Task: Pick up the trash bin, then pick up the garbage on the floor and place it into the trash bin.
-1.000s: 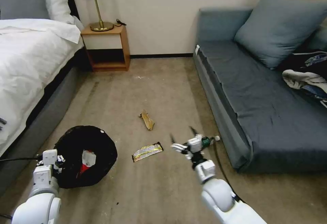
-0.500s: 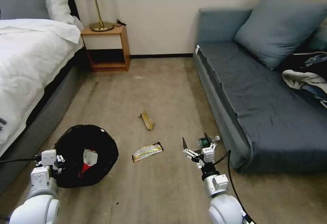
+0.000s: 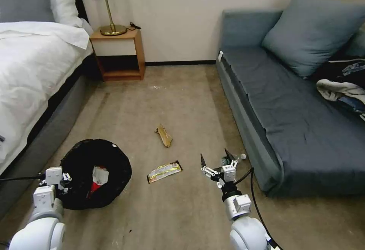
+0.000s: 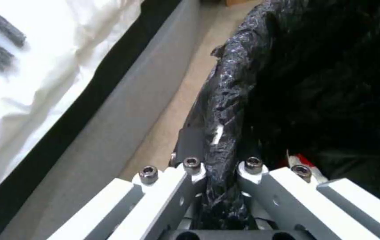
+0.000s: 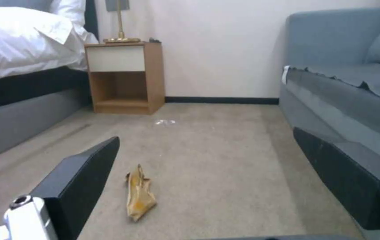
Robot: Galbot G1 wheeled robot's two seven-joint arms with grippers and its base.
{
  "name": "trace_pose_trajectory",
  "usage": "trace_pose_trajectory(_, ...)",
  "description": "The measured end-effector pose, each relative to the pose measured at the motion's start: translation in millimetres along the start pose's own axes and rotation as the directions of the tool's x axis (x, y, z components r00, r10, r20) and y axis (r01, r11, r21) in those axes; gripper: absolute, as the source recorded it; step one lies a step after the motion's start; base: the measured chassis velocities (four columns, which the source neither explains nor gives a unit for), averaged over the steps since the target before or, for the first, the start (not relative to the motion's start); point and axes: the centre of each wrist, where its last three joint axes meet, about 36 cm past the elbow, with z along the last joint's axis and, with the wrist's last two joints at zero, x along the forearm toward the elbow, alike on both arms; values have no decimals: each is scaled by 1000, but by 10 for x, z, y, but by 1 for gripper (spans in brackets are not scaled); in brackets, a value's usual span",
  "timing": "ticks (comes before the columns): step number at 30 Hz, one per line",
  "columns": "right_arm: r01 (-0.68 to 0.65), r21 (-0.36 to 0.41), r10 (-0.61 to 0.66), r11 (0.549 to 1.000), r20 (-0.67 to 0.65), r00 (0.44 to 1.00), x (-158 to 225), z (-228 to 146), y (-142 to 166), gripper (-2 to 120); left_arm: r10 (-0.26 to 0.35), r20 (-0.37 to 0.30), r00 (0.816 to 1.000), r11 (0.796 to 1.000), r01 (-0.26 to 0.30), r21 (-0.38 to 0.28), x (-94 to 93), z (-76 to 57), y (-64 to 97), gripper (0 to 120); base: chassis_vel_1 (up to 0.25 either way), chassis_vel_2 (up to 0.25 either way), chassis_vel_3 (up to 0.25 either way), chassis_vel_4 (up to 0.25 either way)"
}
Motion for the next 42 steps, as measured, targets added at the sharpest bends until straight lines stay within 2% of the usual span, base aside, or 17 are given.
trace_pose_trajectory(12, 17, -5, -17, 1000, -3, 1000, -15, 18, -12, 100, 2, 2, 1000, 1000, -2, 2, 11, -7, -7, 3, -35, 34, 22, -38)
trace_pose_trajectory(42, 35, 1, -35, 999, -4, 999, -42, 56, -22, 100, 3, 5, 1000, 1000, -3, 5, 7, -6, -10, 3, -80, 79, 74, -79)
